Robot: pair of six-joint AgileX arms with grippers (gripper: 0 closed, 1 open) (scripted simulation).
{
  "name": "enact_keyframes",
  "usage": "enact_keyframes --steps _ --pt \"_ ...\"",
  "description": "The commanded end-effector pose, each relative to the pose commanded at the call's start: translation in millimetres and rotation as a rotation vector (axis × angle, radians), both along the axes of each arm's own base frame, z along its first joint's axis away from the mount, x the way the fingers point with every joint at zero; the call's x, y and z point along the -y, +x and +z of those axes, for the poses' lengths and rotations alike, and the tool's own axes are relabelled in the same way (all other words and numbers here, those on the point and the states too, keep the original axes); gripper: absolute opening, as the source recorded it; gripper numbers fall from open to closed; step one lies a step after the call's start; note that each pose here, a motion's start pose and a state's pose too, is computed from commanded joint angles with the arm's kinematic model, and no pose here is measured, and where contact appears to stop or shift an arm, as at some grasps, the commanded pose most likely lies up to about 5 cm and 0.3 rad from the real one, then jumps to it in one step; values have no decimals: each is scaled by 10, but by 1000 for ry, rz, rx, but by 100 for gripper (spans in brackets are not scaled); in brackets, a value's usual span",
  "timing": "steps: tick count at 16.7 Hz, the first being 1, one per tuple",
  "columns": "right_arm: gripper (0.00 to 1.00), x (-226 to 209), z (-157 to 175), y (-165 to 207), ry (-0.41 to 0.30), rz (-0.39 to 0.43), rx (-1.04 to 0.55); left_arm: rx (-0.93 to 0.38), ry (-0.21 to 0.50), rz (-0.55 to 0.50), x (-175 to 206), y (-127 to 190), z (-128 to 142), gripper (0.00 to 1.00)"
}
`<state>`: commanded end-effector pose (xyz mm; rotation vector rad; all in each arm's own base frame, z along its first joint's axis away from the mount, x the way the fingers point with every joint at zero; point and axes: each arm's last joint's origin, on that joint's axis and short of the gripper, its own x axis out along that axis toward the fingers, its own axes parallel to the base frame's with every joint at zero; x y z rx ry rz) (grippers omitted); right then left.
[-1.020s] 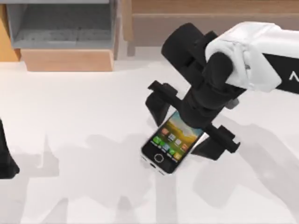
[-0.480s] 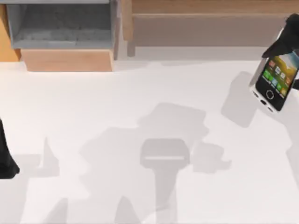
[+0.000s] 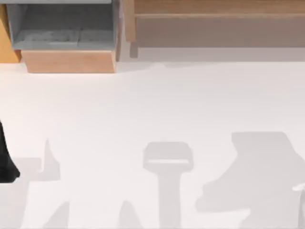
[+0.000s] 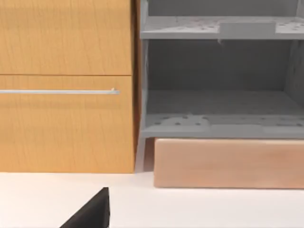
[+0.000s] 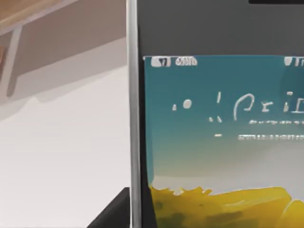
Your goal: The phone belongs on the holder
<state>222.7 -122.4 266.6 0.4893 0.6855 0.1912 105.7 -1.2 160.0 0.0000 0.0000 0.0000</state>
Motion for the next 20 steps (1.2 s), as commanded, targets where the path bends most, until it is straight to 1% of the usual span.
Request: enact_keyframes --steps 3,6,8,10,13,20 --pt "0 320 -95 -422 -174 -25 123 0 0 0 0 0 0 100" --pt "0 506 -222 -790 -328 -53 191 0 0 0 0 0 0 100" --pt "0 575 -309 -988 -410 -70 215 0 0 0 0 0 0 100" --pt "0 613 -384 -1138 -469 -84 226 0 0 0 0 0 0 100" --pt "0 635 -453 -1260 -514 -97 231 0 0 0 0 0 0 100" --pt "0 640 -457 -1259 -514 -96 232 0 0 0 0 0 0 100"
